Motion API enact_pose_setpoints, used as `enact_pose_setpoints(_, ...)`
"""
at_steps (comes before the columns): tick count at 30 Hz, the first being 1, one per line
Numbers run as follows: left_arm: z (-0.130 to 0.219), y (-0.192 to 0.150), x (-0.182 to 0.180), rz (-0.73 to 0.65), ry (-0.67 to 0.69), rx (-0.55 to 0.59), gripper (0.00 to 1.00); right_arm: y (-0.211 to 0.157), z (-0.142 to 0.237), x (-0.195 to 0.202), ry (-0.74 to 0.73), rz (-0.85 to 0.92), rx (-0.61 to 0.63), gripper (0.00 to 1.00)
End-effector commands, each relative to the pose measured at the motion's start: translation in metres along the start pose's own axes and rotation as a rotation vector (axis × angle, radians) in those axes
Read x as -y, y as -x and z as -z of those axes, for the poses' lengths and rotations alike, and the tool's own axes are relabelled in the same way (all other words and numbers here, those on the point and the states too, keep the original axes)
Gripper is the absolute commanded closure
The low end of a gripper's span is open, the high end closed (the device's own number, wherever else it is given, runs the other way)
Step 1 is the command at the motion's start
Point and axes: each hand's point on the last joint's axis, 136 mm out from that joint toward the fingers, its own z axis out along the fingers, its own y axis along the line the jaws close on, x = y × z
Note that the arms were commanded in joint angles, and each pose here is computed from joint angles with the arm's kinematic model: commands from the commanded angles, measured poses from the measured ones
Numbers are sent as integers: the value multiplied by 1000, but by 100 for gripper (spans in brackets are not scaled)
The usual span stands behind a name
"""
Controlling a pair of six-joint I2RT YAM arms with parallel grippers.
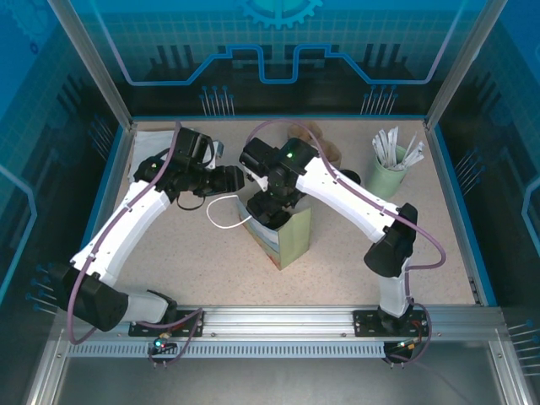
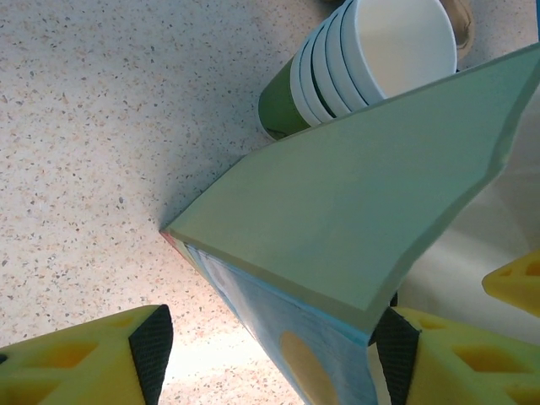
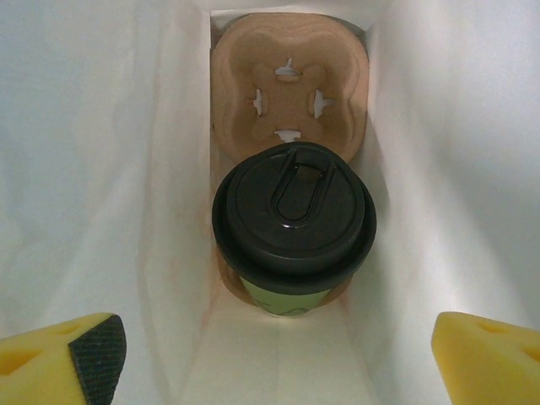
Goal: Pack the takeout coffee
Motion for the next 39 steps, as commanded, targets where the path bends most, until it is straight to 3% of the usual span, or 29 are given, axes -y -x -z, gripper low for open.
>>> enact_pose_setpoints(1, -7, -2, -1, 25, -17, -13, 34, -2, -17, 6, -20, 3, -40, 3)
enact_pose_setpoints(12, -10, -3, -6, 30, 6, -18, 43, -9, -51, 10, -36, 6, -103, 2)
enact_pose_setpoints(39, -4, 0, -7, 24, 24, -4, 44, -34, -124, 14, -57, 28, -229, 3)
